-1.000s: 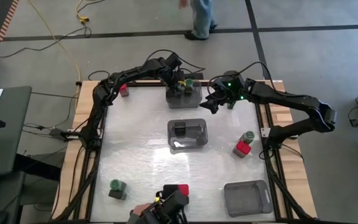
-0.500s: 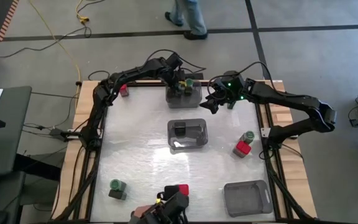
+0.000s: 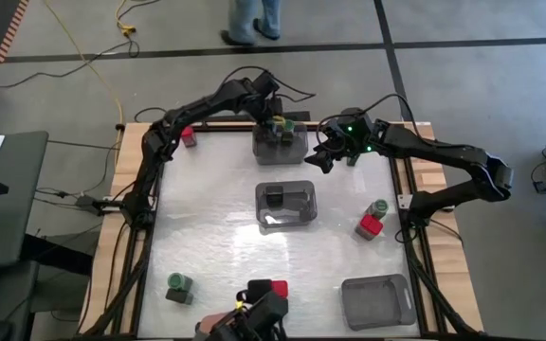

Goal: Sort spices by type
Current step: Put the green seasoning bottle into the top black bin, then put the black seasoning can into the middle left black bin

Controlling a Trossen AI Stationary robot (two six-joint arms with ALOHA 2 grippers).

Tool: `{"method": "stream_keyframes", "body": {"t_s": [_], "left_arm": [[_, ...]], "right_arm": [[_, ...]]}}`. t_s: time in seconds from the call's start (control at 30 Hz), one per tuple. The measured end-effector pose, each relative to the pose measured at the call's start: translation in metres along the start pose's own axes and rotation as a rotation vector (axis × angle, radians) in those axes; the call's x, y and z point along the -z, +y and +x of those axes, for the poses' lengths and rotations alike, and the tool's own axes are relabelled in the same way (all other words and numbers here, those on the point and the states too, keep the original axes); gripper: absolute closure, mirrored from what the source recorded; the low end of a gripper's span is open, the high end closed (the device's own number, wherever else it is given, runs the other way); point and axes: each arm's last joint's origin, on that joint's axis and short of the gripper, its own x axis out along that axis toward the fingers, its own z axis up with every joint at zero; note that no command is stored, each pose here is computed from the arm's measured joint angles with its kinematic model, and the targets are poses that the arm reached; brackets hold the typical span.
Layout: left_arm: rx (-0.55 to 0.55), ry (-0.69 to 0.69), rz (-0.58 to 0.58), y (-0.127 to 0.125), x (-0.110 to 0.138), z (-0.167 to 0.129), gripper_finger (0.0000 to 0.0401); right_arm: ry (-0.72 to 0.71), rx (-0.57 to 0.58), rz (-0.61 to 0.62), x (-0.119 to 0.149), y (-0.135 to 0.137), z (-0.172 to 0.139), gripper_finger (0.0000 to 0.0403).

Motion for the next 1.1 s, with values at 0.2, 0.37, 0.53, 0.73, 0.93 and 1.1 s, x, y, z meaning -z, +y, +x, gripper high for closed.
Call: {"method": "stream_keyframes", "body": {"t_s": [0.2,0.37,0.53,0.73,0.93,1.1], "left_arm": [[0.026,0.04,-0.041,0.001,-0.003,-0.022,0.0157],[0.064,0.07,-0.097,0.0,-0.005,-0.042,0.0157],[0.203,0.019,-0.169,-0.002,-0.005,-0.064,0.0157],[0.29,-0.025,-0.256,-0.01,0.009,-0.08,0.0157],[0.111,-0.15,-0.357,-0.041,0.036,-0.106,0.0157],[-0.011,-0.286,-0.432,-0.085,0.072,-0.134,0.0157]], "right_arm": [[0.0,0.0,-0.003,0.0,0.0,0.0,0.0055],[0.0,0.0,-0.003,0.0,0.0,0.0,0.0055],[0.0,0.0,-0.003,0.0,0.0,0.0,0.0055],[0.02,0.007,0.002,0.002,-0.001,0.0,0.0055],[0.076,0.046,0.02,0.008,-0.003,0.0,0.0055],[0.099,0.098,0.03,0.011,-0.007,-0.001,0.0056]]}}
